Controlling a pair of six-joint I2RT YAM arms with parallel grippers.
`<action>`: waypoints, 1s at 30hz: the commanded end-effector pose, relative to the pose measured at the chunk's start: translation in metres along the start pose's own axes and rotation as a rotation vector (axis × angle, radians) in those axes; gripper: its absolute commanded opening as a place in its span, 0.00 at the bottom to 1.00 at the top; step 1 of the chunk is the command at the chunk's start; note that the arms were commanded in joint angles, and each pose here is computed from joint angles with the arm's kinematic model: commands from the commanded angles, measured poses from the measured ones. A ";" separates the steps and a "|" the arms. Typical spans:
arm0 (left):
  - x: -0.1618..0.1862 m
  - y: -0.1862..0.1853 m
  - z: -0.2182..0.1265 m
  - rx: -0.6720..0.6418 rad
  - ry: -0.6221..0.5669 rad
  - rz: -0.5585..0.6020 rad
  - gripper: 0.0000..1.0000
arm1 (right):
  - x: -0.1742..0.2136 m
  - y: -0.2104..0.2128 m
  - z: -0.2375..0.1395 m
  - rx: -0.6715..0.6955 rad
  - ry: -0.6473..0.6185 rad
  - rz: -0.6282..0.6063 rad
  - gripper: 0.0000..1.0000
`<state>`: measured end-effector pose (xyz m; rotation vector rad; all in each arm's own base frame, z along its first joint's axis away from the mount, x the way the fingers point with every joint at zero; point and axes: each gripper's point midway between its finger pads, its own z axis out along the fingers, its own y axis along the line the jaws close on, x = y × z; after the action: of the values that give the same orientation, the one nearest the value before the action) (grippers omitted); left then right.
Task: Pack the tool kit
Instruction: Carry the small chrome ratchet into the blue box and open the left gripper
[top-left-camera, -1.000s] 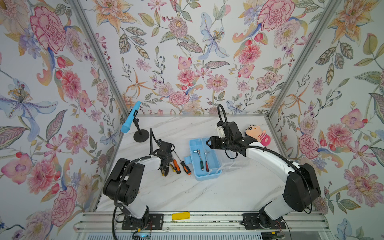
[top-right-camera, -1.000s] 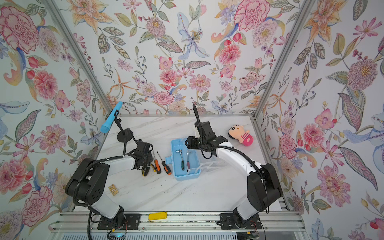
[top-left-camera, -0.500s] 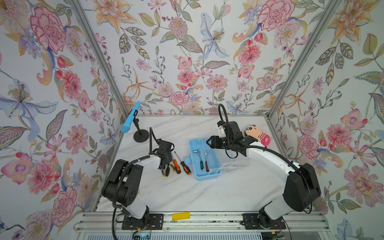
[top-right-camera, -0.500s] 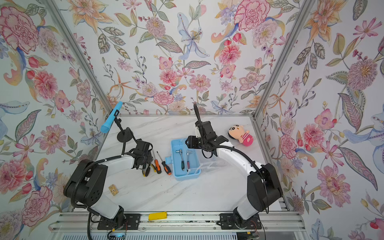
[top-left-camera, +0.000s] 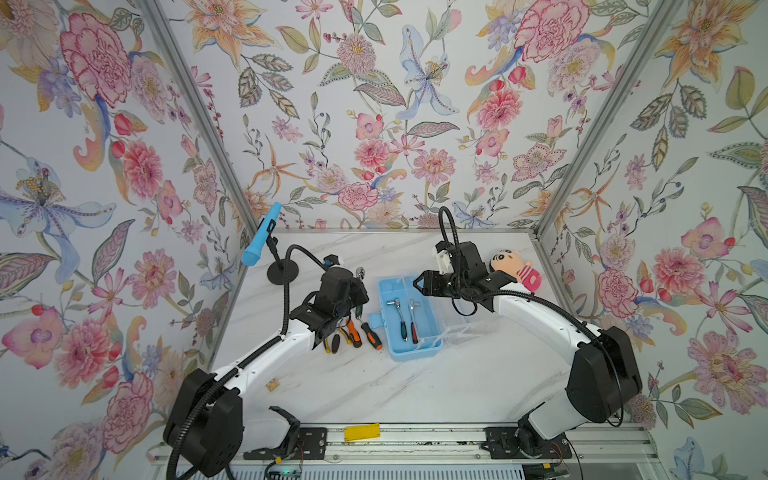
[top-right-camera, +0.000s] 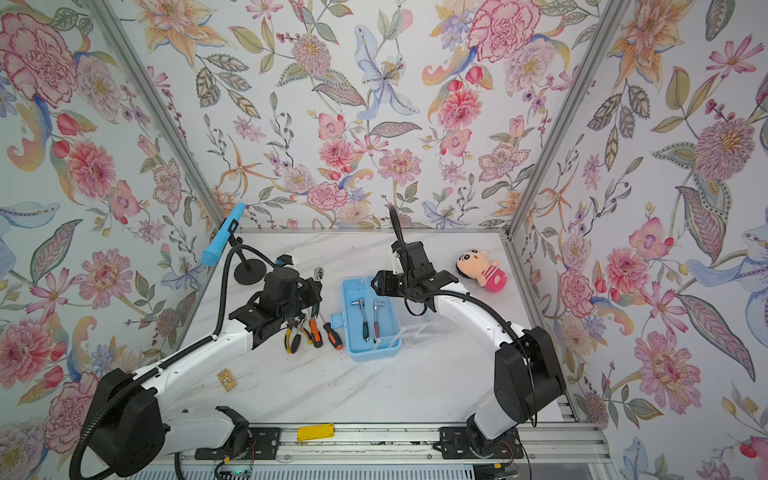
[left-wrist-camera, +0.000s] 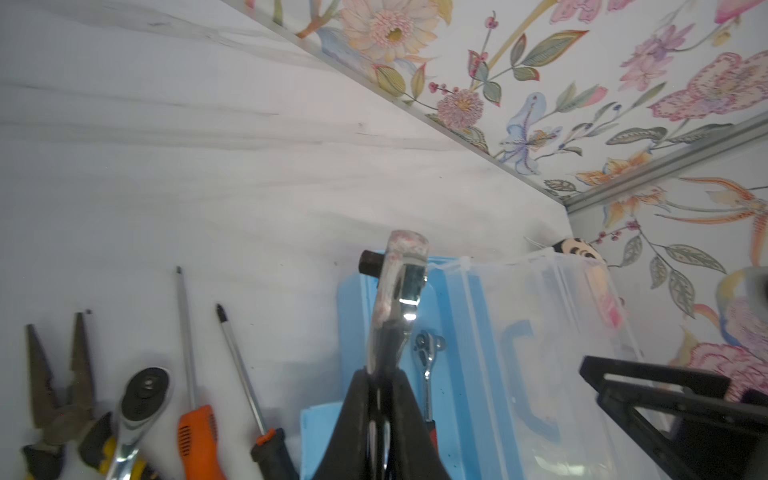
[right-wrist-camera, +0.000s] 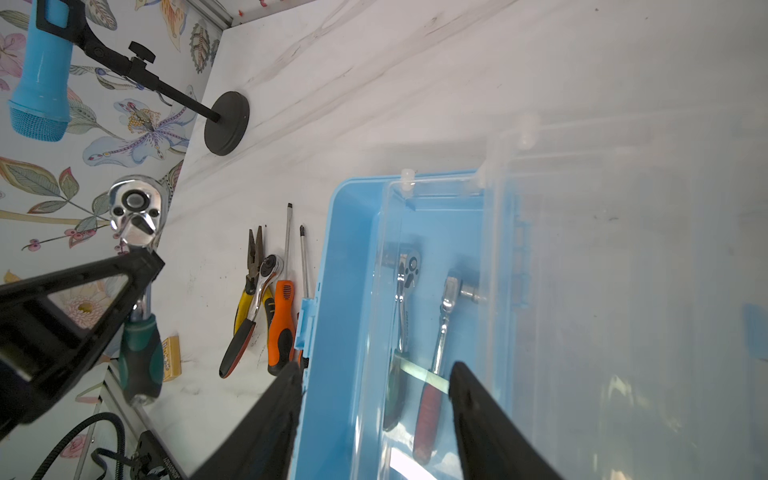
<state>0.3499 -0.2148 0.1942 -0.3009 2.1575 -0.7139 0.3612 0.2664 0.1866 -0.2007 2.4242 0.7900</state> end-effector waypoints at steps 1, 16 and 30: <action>-0.003 -0.051 0.001 0.116 -0.060 -0.117 0.00 | 0.000 -0.004 -0.003 0.011 0.008 0.026 0.58; 0.070 -0.039 0.071 0.027 0.059 -0.189 0.00 | 0.011 -0.016 -0.019 0.036 -0.009 0.039 0.59; 0.113 -0.054 0.110 0.118 0.211 -0.228 0.05 | 0.013 -0.018 -0.020 0.037 -0.004 0.043 0.60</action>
<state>0.3572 -0.3262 0.0838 -0.4626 2.3277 -0.9051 0.3495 0.2465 0.1783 -0.1531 2.4520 0.7682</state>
